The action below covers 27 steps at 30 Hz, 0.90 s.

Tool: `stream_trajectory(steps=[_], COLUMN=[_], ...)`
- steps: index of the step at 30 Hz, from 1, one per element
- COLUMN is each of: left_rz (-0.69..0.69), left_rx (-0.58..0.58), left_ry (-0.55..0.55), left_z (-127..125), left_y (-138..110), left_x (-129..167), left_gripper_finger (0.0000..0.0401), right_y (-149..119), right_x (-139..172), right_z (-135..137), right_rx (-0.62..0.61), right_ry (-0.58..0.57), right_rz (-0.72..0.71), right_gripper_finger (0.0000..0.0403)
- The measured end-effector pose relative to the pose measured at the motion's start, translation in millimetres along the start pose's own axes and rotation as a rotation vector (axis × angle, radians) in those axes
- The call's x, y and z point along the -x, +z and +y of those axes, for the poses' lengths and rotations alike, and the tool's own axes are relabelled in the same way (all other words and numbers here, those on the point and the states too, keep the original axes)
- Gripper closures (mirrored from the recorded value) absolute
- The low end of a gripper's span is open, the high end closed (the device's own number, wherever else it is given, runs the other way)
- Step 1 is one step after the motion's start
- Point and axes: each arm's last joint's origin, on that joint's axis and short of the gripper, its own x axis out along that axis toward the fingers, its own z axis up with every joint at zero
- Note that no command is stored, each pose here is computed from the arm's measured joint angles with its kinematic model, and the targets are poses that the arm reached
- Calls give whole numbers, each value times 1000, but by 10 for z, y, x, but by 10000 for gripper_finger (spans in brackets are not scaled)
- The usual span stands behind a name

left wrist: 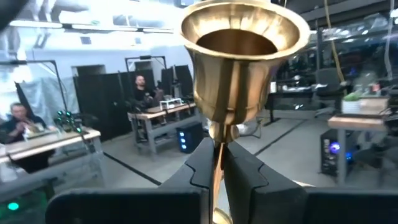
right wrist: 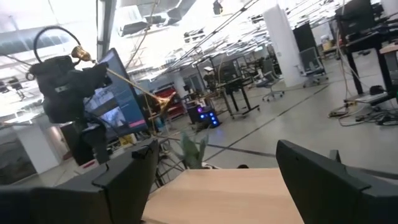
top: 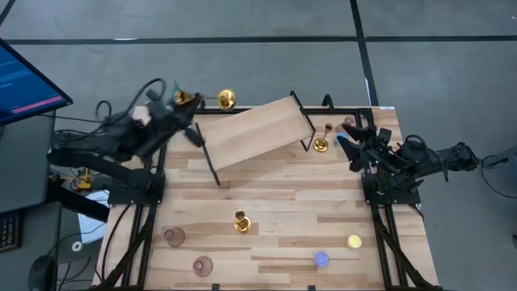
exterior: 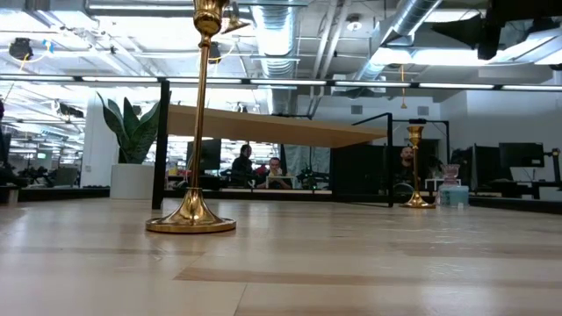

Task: Pick & Place candle stick holders
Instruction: Put the bottom left gold candle holder on the shelf

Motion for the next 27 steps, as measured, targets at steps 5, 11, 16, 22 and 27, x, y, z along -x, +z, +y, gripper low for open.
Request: stream_trajectory(steps=[5, 11, 16, 22, 27], left_rz=[-1, -15, 25, 110, 153], left_rx=[-69, -47, 46, 125, 166], left_ry=[-32, -144, -286, -383, -437], left_z=[-112, -104, 7, 230, 346], left_y=[-43, -106, -270, -499, -648], left_x=[-425, -898, -1257, -1617, -1843], left_gripper_finger=[384, 384, 384, 384, 384], right_y=[5, 6, 6, 6, 6], right_x=[-9, -12, -12, -12, -12], right_z=[-13, -17, -17, -17, -17], right_rx=[4, 1, 1, 1, -6], right_ry=[-13, -17, -16, -16, -17], right_rz=[-6, -8, -8, -8, -8], right_gripper_finger=[85, 85, 85, 85, 85])
